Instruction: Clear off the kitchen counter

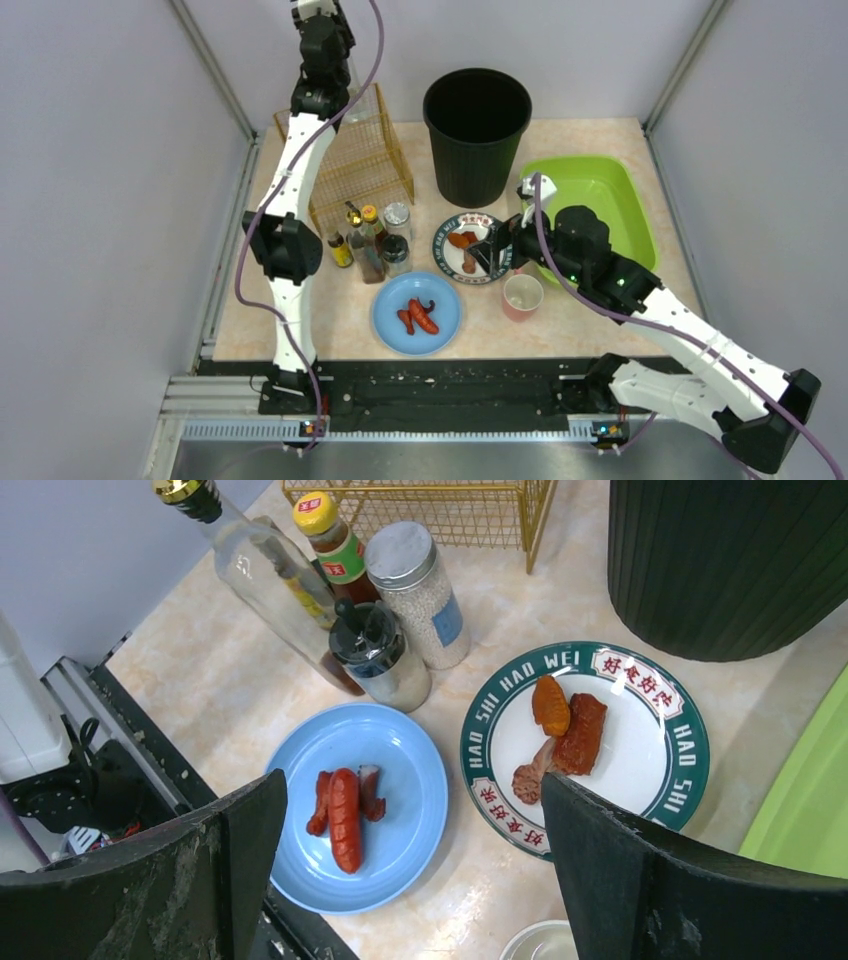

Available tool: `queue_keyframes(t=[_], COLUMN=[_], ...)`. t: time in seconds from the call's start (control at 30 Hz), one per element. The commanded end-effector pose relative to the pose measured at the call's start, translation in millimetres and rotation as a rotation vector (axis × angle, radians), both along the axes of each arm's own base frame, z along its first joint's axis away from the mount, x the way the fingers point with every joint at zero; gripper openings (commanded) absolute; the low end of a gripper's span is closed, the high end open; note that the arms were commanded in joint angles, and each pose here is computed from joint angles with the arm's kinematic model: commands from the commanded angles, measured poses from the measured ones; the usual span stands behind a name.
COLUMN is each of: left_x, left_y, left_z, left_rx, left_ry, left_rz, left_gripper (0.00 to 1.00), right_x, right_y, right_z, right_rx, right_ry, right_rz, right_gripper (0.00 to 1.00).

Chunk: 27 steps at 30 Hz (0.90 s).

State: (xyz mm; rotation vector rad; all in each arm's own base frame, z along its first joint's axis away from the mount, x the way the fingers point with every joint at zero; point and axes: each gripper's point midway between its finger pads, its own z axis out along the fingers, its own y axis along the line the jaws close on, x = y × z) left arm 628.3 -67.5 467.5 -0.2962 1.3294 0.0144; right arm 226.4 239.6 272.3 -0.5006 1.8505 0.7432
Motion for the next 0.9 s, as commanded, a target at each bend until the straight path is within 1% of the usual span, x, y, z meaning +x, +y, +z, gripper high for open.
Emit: queue_keyframes(t=[0.0, 0.27, 0.37, 0.73, 0.87], left_x=[-13, 6, 11, 20, 16], left_y=[-3, -6, -6, -23, -30], left_z=[58, 25, 2, -68, -83], left_rx=[-0.065, -0.070, -0.065, -0.094, -0.094], left_ry=[-0.208, -0.150, -0.101, 0.085, 0.123], left_rz=[-0.030, -0.023, -0.015, -0.063, -0.064], left_gripper=[0.00, 0.00, 0.00, 0.00, 0.00], right_x=[5, 4, 3, -4, -8], right_y=[3, 1, 1, -3, -4], right_z=[18, 10, 6, -1, -8], right_rx=[0.029, 0.019, 0.020, 0.041, 0.045], right_ry=[-0.056, -0.048, -0.042, -0.047, -0.036], right_rz=[-0.002, -0.005, -0.001, 0.000, 0.008], right_gripper=[0.96, 0.96, 0.96, 0.97, 0.97])
